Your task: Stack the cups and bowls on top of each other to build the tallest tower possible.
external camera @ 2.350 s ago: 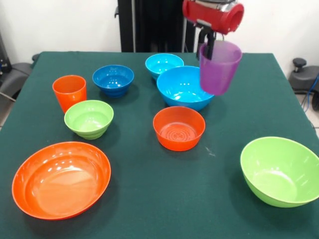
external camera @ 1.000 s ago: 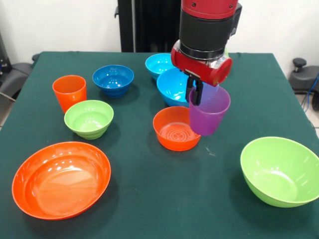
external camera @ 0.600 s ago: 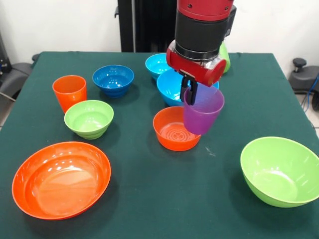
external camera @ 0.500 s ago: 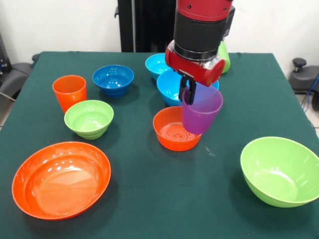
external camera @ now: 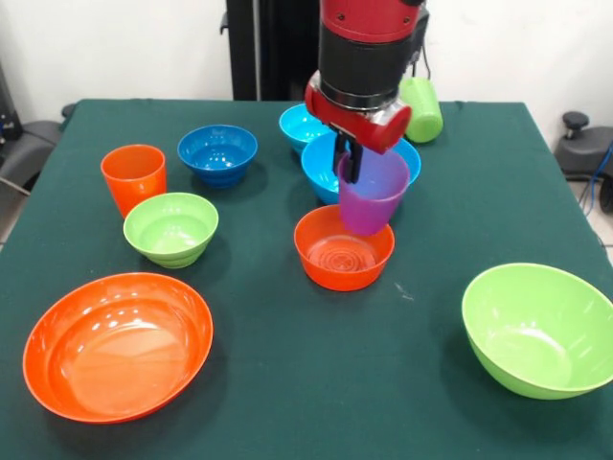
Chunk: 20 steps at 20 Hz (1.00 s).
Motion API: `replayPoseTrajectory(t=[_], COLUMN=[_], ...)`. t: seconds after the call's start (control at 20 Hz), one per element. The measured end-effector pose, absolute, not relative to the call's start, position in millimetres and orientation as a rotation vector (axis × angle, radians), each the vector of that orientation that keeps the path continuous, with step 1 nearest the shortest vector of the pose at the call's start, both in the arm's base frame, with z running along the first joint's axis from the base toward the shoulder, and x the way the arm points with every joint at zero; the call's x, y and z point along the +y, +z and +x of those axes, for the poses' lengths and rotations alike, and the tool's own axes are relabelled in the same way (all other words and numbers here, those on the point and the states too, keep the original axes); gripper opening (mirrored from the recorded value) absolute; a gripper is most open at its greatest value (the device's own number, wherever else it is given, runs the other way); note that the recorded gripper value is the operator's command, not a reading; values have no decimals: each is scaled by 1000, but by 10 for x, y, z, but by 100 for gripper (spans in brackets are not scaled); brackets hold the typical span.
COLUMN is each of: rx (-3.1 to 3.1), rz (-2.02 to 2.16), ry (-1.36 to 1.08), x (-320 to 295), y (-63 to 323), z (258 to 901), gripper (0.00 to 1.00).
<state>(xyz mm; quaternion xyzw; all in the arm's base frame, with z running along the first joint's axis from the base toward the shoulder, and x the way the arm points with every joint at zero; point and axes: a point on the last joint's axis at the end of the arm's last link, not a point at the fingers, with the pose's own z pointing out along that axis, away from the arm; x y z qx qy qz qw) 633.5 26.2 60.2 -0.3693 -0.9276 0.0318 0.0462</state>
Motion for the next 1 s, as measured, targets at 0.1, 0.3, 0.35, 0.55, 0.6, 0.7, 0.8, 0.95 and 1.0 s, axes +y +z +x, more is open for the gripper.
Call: replayPoseTrajectory(t=[0.1, 0.3, 0.35, 0.55, 0.6, 0.7, 0.8, 0.95, 1.0], rx=[-2816, -2824, -2840, -2916, -2933, -2980, -2995, -2998, -2997], rz=[-1117, -1085, -1077, -1052, -1047, -1034, -1032, -1036, -1038], ry=[110, 134, 136, 133, 131, 121, 117, 113, 112], x=[227, 166, 149, 103, 93, 56, 32, 3, -1], y=[572, 522, 521, 485, 472, 420, 395, 386, 386], z=[6220, 6034, 6009, 6003, 6010, 6029, 6033, 6035, 6036], gripper=[0, 0, 0, 0, 0, 0, 0, 0, 0])
